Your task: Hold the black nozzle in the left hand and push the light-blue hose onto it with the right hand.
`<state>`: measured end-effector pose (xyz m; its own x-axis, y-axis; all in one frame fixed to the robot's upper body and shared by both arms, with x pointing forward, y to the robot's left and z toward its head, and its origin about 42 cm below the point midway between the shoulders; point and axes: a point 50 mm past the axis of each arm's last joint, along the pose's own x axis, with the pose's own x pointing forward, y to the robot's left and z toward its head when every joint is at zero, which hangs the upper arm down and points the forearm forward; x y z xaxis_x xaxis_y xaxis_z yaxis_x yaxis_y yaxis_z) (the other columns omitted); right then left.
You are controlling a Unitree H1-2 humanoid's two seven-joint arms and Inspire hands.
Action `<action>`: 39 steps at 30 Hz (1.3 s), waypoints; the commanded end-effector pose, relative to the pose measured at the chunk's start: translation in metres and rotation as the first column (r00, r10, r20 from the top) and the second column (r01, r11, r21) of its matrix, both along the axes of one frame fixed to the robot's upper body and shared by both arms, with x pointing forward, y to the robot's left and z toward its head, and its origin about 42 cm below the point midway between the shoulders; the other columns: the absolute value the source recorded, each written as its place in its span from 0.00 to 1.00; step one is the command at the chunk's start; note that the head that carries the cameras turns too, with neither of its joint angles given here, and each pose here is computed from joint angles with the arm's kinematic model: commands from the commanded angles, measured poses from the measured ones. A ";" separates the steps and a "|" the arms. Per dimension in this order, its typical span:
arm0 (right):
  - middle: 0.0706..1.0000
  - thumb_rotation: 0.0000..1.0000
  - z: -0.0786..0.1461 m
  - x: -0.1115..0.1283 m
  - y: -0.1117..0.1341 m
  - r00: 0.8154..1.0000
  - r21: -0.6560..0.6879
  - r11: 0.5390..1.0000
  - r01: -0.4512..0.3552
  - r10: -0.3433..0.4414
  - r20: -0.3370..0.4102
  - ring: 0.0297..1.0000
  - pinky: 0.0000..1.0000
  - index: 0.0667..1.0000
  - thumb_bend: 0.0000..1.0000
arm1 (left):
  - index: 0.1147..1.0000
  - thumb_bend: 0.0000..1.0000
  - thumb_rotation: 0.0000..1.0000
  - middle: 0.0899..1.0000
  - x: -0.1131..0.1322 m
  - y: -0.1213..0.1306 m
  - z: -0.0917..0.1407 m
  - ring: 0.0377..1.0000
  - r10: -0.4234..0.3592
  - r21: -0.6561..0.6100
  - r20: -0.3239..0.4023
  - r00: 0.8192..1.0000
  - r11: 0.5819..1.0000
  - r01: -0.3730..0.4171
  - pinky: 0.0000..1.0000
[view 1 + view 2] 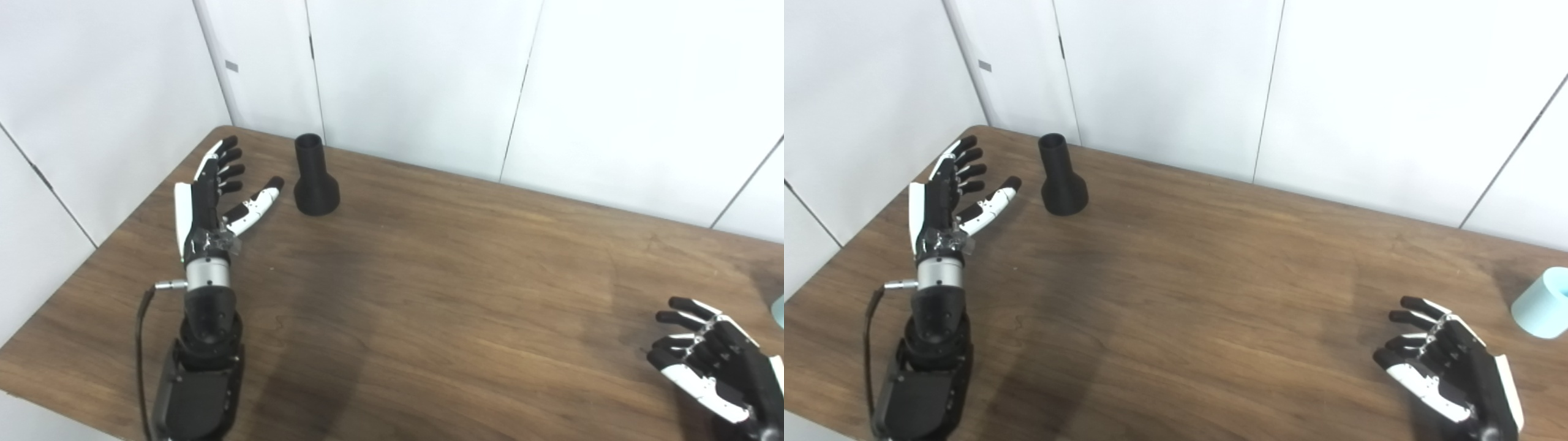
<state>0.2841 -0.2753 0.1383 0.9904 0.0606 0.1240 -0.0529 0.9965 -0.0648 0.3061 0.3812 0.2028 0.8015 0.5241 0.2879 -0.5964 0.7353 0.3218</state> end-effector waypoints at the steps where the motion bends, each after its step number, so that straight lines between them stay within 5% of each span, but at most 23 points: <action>1: 0.60 0.20 0.018 0.006 -0.001 0.995 -0.015 1.000 -0.013 0.014 0.097 0.45 0.38 0.64 0.68 | 0.88 0.78 0.23 0.85 0.010 0.006 0.019 0.84 -0.012 0.055 0.026 1.000 0.998 0.010 0.80; 7: 0.60 0.22 0.017 0.006 0.000 0.995 -0.018 1.000 -0.013 0.015 0.099 0.45 0.39 0.64 0.69 | 0.99 0.89 0.34 0.99 0.016 0.021 0.030 0.99 -0.031 0.141 -0.123 0.992 0.989 0.049 0.99; 13: 0.60 0.22 0.014 0.007 0.000 0.996 -0.012 1.000 -0.015 0.016 0.089 0.45 0.38 0.63 0.69 | 1.00 0.99 0.39 1.00 0.020 0.032 0.039 1.00 -0.074 0.188 -0.242 0.968 0.975 0.121 0.99; 26: 0.59 0.25 0.013 0.008 0.002 0.996 -0.020 1.000 -0.006 0.007 0.087 0.45 0.37 0.62 0.72 | 1.00 1.00 0.44 1.00 0.050 0.041 0.042 1.00 -0.198 0.215 -0.402 0.894 0.928 0.303 0.97; 35: 0.59 0.27 0.013 0.006 0.001 0.996 -0.031 1.000 0.000 0.003 0.093 0.45 0.37 0.62 0.73 | 1.00 1.00 0.43 1.00 0.077 0.043 0.032 1.00 -0.196 0.195 -0.429 0.882 0.933 0.302 1.00; 39: 0.59 0.25 0.014 0.006 0.001 0.995 -0.022 1.000 -0.002 0.004 0.100 0.45 0.38 0.62 0.72 | 1.00 1.00 0.40 1.00 0.084 0.038 0.025 1.00 -0.199 0.166 -0.409 0.891 0.943 0.287 0.99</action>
<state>0.2849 -0.2741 0.1335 0.9908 0.0622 0.1205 -0.0522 0.9950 -0.0851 0.3760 0.4215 0.1978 0.9584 0.2654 -0.1048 -0.1351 0.7458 0.6523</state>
